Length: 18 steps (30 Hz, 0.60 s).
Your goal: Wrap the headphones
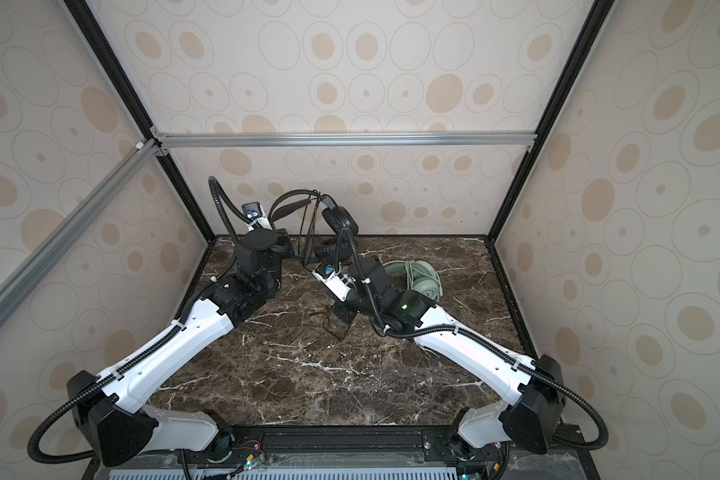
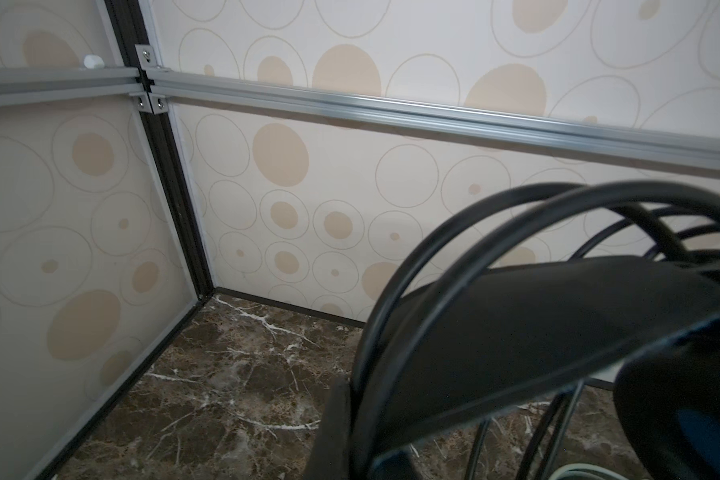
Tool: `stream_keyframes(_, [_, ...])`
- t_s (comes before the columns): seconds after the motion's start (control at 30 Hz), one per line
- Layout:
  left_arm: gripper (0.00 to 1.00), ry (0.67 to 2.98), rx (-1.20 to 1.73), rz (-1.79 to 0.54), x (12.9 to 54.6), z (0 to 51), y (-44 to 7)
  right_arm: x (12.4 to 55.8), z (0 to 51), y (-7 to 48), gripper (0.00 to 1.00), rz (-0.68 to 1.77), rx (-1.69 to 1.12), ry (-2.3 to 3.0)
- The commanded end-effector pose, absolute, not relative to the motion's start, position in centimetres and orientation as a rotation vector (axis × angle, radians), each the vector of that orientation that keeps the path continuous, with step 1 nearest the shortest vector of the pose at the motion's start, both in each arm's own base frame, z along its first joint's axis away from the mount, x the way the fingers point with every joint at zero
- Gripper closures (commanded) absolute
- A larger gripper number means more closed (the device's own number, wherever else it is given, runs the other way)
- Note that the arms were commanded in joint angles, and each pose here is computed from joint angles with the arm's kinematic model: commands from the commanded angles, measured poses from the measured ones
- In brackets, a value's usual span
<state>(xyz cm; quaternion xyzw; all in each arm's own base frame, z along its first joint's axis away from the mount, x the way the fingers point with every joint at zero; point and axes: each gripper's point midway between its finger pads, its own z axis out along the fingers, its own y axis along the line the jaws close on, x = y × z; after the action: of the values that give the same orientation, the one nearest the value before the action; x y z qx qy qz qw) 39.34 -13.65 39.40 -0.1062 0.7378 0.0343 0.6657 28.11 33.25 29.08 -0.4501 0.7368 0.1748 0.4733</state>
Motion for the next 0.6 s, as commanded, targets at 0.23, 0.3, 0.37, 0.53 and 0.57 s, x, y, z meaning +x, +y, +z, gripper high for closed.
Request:
stream_keyframes(0.23, [1.00,1.684,-0.080,0.265,37.2,41.5,-13.1,27.7,33.0,31.8,1.00,0.332,-1.132,1.719])
stream_keyframes(0.3, [1.00,1.697,-0.048,0.262,37.0,41.2,-13.2,27.7,33.2,31.5,1.00,0.307,-1.140,1.711])
stream_keyframes(0.37, [1.00,1.712,-0.006,0.242,36.8,41.0,-13.6,27.8,33.3,31.2,1.00,0.283,-1.151,1.705])
stream_keyframes(0.53, [1.00,1.752,0.081,0.221,36.3,40.7,-14.2,27.8,33.7,30.7,1.00,0.226,-1.186,1.685])
stream_keyframes(0.57, [1.00,1.760,0.091,0.225,36.2,40.6,-14.2,27.9,33.7,30.5,1.00,0.215,-1.188,1.684])
